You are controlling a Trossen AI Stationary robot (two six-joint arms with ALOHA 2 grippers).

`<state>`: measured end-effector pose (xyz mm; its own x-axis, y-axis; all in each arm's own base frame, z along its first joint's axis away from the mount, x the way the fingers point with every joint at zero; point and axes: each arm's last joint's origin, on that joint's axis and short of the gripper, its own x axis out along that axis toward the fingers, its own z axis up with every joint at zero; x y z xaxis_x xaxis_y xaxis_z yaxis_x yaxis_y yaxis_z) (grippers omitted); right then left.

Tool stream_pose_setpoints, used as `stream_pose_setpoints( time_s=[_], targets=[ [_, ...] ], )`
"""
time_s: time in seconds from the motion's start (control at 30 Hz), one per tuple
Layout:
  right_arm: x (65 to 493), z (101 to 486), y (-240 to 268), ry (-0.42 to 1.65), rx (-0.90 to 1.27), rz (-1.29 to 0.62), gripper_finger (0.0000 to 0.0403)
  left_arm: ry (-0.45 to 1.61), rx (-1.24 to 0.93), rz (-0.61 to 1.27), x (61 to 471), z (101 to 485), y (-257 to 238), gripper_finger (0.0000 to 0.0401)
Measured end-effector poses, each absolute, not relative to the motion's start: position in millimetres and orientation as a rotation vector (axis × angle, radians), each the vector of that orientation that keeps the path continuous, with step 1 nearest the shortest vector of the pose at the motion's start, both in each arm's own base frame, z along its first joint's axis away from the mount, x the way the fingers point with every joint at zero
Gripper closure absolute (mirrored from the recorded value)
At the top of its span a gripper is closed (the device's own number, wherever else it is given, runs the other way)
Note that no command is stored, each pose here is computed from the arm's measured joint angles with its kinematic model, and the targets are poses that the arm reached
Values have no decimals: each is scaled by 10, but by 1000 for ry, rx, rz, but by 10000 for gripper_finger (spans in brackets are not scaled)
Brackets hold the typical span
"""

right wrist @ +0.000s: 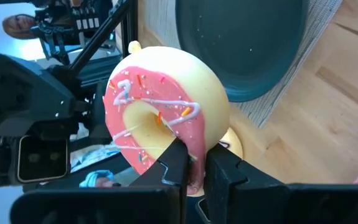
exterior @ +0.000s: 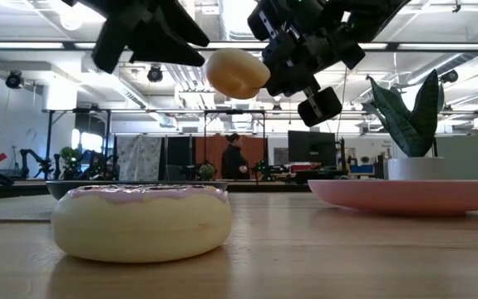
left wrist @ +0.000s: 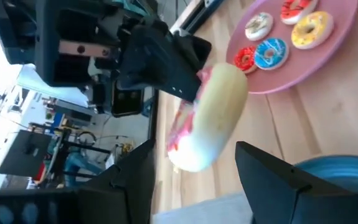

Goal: Pick & Place donuts
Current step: Put the large pink donut onto the black plate

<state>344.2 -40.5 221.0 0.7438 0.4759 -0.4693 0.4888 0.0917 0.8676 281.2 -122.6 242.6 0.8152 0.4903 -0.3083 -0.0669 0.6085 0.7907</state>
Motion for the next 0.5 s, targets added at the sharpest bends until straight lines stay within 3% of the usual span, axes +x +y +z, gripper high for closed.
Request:
stream_pose_setpoints(
  time_s=[0.5],
  targets=[
    [3442,2217,-397,831,1559,11,378,548,905,331,3002,2293,-1146,208]
  ],
)
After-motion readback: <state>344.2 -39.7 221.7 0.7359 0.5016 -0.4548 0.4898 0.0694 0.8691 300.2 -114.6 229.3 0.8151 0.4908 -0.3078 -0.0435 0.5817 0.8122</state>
